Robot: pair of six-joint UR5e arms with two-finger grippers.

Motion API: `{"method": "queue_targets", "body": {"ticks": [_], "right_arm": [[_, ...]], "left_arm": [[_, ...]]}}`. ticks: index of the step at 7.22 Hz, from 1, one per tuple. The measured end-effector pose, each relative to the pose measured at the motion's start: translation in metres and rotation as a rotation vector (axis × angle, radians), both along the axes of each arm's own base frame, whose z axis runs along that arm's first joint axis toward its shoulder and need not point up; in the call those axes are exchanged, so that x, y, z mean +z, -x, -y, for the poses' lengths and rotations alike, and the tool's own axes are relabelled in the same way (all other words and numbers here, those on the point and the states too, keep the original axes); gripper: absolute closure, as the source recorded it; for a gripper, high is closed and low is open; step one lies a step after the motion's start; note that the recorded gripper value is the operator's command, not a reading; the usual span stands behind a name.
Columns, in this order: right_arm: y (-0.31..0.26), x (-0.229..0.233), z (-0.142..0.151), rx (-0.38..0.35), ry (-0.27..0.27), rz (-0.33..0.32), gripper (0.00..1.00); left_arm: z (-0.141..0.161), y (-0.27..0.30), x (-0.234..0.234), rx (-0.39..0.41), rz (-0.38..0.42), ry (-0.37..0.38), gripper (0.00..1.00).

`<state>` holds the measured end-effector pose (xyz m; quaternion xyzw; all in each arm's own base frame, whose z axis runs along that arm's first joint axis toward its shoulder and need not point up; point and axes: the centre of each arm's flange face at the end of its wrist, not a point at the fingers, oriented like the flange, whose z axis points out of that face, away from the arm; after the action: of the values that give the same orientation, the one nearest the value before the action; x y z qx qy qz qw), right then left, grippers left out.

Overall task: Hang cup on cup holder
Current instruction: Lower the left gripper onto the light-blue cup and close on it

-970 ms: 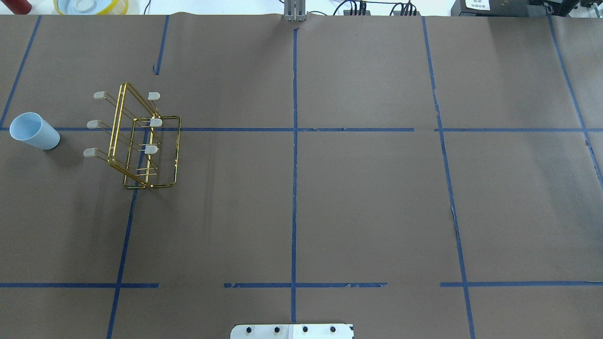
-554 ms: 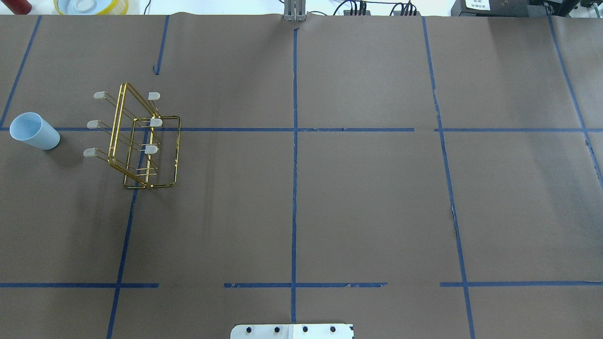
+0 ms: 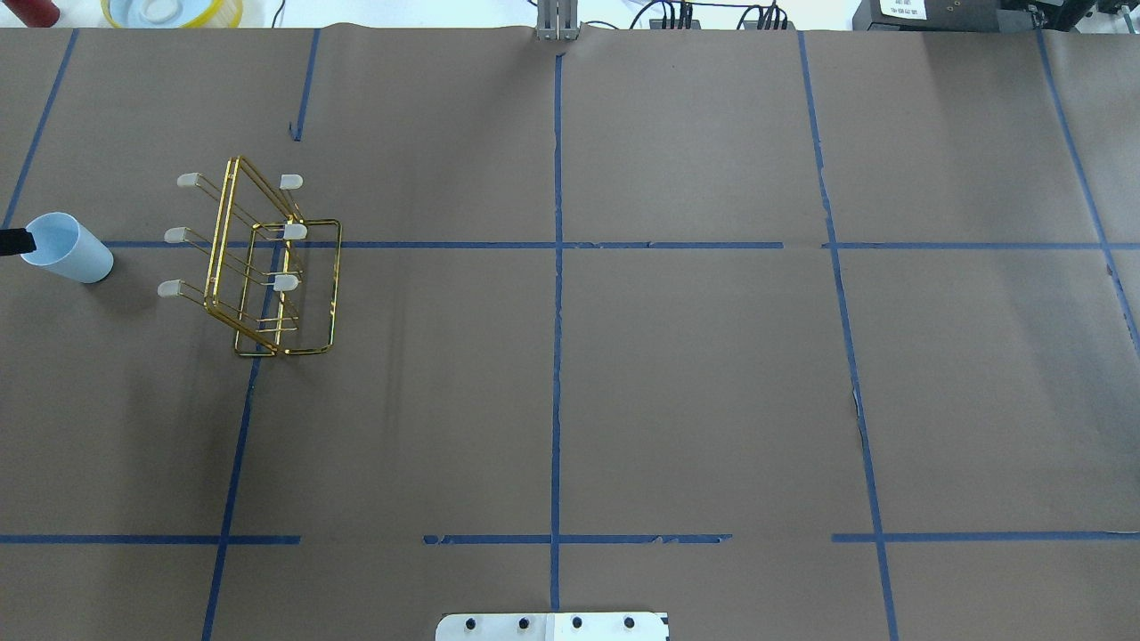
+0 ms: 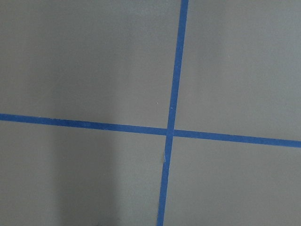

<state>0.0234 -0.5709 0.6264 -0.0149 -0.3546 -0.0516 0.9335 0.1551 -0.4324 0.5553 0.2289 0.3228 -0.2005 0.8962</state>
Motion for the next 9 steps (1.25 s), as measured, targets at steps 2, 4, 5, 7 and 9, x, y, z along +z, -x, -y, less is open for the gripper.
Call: {"method": "queue_targets", "body": {"ticks": [2,4,5,7,9], "right_arm": [[0.0,0.0,0.0,0.0,0.0,0.0,0.0],[0.0,0.0,0.0,0.0,0.0,0.0,0.0],[0.0,0.0,0.0,0.0,0.0,0.0,0.0],[0.0,0.0,0.0,0.0,0.0,0.0,0.0],[0.0,0.0,0.0,0.0,0.0,0.0,0.0]], "left_arm": [[-0.016,-0.038,0.013,-0.122,-0.013,0.029,0.0],[-0.025,-0.072,0.028,-0.241,-0.023,0.044,0.0],[-0.023,-0.082,0.038,-0.299,-0.014,0.037,0.0],[-0.01,-0.105,0.057,-0.422,0.015,-0.01,0.0],[-0.002,-0.113,0.06,-0.501,0.048,-0.082,0.0]]}}
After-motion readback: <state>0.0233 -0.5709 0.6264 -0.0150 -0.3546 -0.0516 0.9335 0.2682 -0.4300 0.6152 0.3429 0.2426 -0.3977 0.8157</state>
